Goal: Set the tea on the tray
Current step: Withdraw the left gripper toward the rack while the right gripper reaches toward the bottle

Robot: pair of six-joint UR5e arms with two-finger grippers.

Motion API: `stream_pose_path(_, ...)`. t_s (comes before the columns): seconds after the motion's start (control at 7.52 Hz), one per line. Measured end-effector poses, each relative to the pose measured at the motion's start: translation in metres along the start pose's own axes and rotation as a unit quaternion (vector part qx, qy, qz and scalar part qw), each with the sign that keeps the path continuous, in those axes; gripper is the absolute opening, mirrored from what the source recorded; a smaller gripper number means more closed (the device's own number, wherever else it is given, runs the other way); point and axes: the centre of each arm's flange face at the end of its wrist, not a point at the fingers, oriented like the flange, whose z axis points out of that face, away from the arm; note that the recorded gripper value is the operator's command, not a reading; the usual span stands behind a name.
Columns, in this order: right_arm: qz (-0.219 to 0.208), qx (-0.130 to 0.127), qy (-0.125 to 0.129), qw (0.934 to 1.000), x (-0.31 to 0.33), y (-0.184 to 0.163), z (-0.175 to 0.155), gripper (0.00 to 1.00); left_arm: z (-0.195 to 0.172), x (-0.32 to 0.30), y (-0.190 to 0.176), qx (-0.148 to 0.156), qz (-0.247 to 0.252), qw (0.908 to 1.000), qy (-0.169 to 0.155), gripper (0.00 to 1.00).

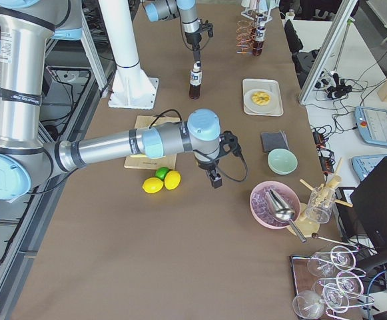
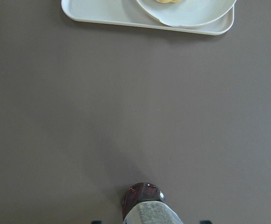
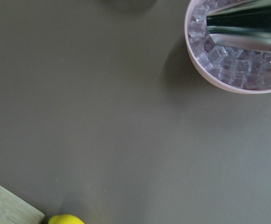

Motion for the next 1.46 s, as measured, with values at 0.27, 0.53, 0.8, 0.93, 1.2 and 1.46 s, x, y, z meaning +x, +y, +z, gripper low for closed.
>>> stream_pose_path(0.27, 0.057, 0.017, -0.025, 0.9979, -0.094, -0.058, -0.011, 1.00, -0.023, -0.050, -0.024, 0.006, 0.018, 0.9997, 0.012, 0.94)
stream_pose_path(0.53, 0.106, 0.022, -0.063, 0.9921, -0.197, -0.099, -0.015, 1.00, -0.040, -0.130, -0.066, -0.007, 0.058, 0.9983, 0.007, 0.95)
stream_pose_path(0.8, 0.147, 0.022, -0.091, 0.9848, -0.303, -0.137, -0.005, 1.00, -0.047, -0.219, -0.111, -0.023, 0.116, 0.9929, -0.014, 0.96)
stream_pose_path(0.93, 0.166, 0.023, -0.099, 0.9808, -0.364, -0.151, 0.009, 1.00, -0.048, -0.265, -0.132, -0.031, 0.146, 0.9883, -0.028, 0.96)
stream_pose_path(1.2, 0.215, 0.019, -0.103, 0.9710, -0.467, -0.156, 0.038, 0.97, -0.047, -0.337, -0.170, -0.047, 0.182, 0.9808, -0.052, 0.96)
stream_pose_path(1.46, 0.241, 0.005, -0.065, 0.9683, -0.576, -0.154, 0.057, 0.92, -0.047, -0.388, -0.204, -0.057, 0.198, 0.9766, -0.061, 0.96)
